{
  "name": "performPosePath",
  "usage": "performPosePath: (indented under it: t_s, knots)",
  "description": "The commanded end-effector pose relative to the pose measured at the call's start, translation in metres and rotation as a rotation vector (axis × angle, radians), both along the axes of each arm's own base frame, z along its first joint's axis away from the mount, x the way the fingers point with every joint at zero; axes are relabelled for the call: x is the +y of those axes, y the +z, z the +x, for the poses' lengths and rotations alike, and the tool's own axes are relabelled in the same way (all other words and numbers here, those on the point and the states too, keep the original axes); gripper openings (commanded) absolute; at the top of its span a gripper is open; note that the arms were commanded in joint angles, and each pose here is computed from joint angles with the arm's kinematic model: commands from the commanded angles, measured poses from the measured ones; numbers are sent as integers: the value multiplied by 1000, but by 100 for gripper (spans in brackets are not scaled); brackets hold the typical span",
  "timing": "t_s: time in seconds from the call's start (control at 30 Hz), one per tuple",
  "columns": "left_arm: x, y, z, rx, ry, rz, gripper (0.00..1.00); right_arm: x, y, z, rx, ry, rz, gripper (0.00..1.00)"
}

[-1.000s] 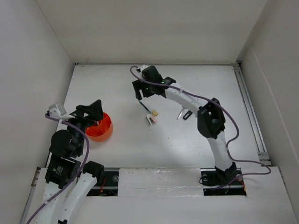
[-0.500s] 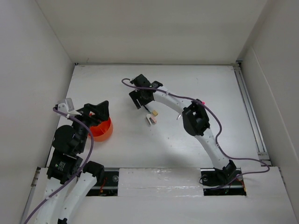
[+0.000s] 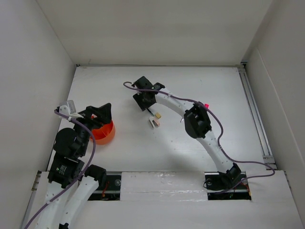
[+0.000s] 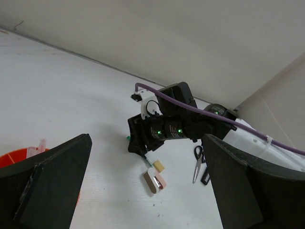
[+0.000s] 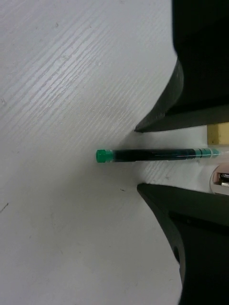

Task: Sort the stationery into containers
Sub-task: Pick up the pen from the center of the board.

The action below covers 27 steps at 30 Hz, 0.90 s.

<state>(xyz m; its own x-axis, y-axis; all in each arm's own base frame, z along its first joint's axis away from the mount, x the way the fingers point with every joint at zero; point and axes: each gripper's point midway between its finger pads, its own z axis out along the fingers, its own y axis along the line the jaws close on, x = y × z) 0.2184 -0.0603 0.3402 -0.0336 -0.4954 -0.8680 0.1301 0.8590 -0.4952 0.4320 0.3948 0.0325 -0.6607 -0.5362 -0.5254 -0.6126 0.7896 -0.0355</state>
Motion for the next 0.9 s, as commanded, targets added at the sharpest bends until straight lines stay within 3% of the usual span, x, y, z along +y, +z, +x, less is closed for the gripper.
performPosePath:
  t_s: [0.0,0.13,0.2,0.33,0.47,0.6,0.87]
  knots:
    - [-1,16,-2,-59,-11,-7,100,-1,-8,0,17,21,-17,53]
    - [-1,16,-2,-59,-11,-7,100,-2,-13,0,21,29,-27,33]
    - [-1,16,-2,-59,-11,-7,100,0,-18,-3,40,49,-22,28]
    - [-1,16,-2,-59,-11,-7,100,7,-17,-7,54,83,10,0]
    - [9,5,9,-4,64,10,100,39,10,-7,20,162,185,0]
    - [19,-2,12,38,132,1,100,64,103,8,-173,211,381,0]
    - [-2,2,11,11,7,25,100,56,259,23,-462,89,610,0]
